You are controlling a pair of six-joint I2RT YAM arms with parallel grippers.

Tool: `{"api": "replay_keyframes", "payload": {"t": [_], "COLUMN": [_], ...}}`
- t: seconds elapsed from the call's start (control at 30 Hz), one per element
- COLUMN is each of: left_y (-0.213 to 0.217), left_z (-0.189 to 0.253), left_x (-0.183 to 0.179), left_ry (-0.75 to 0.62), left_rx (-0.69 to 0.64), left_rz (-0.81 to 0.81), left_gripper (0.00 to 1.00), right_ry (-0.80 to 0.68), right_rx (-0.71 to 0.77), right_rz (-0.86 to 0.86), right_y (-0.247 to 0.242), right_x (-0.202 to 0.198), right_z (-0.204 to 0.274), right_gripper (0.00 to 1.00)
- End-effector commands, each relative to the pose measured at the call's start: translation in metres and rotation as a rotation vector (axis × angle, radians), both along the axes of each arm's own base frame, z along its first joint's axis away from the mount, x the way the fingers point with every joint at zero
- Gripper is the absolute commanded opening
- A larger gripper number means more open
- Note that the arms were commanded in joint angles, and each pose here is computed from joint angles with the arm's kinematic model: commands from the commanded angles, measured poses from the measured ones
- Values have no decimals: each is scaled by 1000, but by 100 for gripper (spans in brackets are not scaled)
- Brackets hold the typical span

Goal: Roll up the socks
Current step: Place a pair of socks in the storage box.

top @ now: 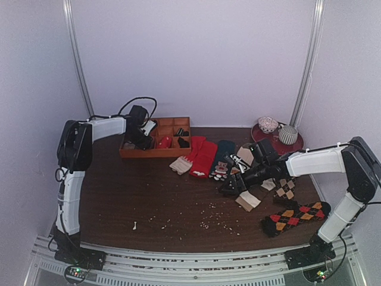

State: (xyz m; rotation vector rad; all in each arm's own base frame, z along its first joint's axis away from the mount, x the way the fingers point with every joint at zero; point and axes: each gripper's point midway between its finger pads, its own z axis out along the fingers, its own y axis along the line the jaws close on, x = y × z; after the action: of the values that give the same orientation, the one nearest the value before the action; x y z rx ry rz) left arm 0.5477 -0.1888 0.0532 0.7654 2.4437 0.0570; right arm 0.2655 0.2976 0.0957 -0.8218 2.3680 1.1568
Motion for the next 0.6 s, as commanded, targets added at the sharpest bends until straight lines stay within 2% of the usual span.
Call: {"api": "replay_keyframes", "payload": {"t": [0.0,0.57], "left_y": [-3,-16], "left_z": [-70,-29], "left_x": [-51,-31], "left_ry": [270,162], "left_rx": [27,-29], "left_rz": [-52,-87], "left_gripper": [15,28], "right_ry": [13,10], "right_rx": [10,7], "right_rz": [8,14], "right_y": [0,1], "right_x": [1,2], "right_z": [-3,-1], "right_gripper": [57,57]}}
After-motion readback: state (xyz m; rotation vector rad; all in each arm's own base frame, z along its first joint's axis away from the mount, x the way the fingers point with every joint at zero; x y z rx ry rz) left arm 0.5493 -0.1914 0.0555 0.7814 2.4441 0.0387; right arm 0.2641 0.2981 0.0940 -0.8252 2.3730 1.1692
